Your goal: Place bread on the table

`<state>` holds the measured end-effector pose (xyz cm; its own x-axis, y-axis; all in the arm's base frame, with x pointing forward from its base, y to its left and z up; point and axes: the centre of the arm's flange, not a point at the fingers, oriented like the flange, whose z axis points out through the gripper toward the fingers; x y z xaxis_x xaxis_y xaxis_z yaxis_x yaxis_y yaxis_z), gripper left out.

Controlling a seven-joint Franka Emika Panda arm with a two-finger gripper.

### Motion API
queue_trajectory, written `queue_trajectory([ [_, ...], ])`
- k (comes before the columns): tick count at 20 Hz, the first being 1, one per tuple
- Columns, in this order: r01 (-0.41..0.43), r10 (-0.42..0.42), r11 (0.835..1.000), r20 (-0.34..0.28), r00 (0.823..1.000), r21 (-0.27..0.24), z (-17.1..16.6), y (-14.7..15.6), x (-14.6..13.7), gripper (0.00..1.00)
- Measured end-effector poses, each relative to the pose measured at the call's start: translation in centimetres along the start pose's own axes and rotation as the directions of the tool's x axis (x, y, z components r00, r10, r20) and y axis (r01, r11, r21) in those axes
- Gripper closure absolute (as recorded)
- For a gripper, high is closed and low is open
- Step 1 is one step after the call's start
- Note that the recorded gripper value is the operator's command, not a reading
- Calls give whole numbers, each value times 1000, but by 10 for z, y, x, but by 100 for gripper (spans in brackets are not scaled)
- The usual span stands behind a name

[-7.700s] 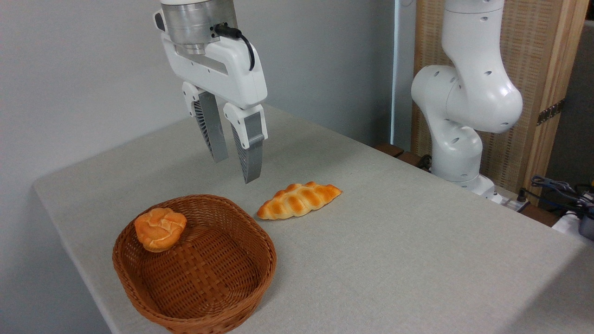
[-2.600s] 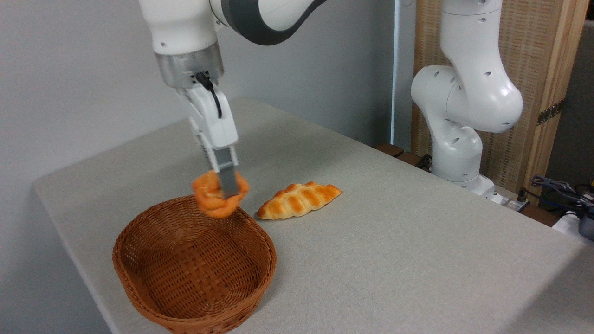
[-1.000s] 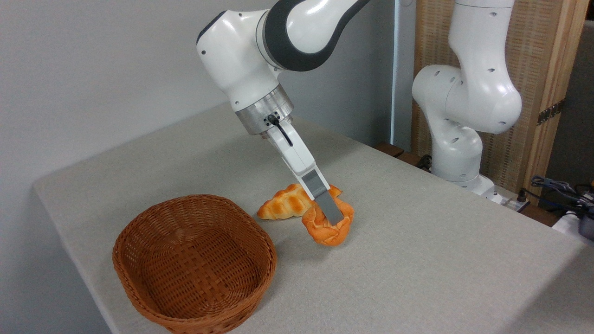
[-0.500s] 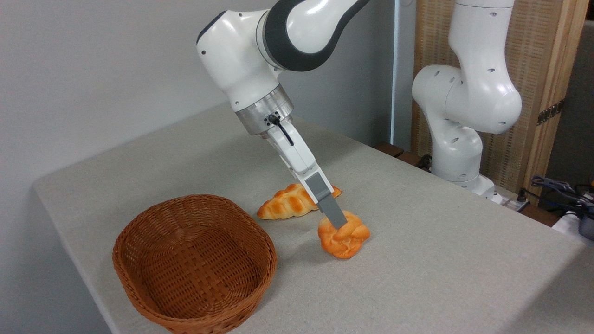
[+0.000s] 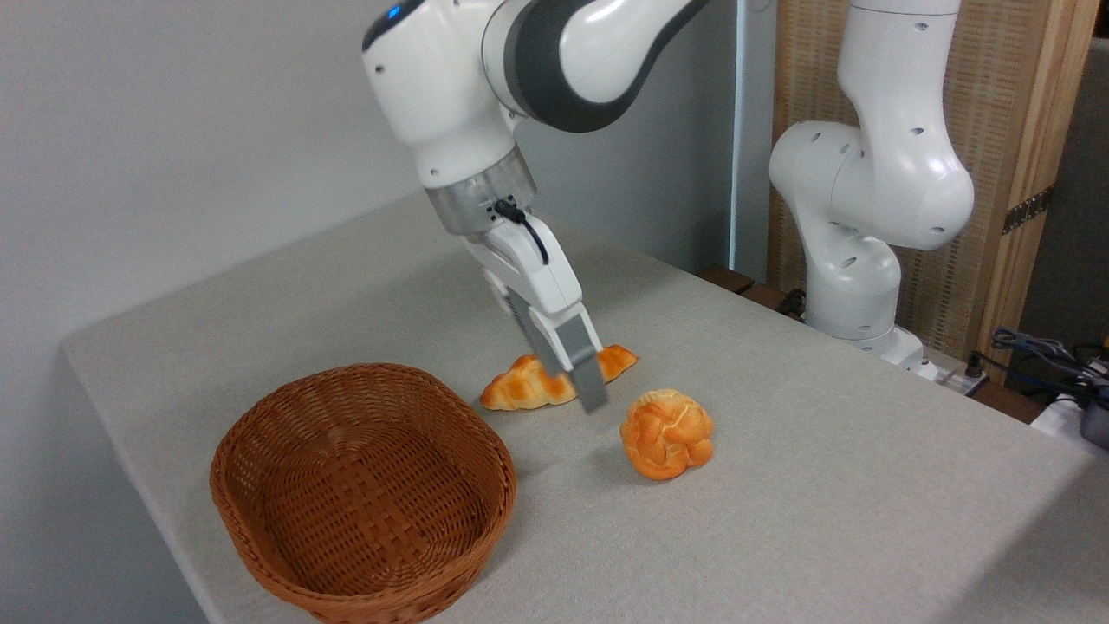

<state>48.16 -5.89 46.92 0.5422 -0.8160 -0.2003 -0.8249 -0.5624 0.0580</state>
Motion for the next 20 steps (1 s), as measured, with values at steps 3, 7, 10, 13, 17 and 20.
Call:
queue_trajectory([
  [3,69,-69,998,-158,985,-3,-36,-18,-5,0],
  [7,174,-167,985,-291,942,-1,-84,-37,-13,0],
  [10,251,-238,968,-329,914,-1,-108,-48,-7,0],
  [13,317,-304,948,-340,890,-16,-116,-55,0,0],
  [17,380,-368,924,-348,862,-34,-138,-58,2,0],
  [20,376,-370,925,-327,870,-46,-154,-56,-3,0],
])
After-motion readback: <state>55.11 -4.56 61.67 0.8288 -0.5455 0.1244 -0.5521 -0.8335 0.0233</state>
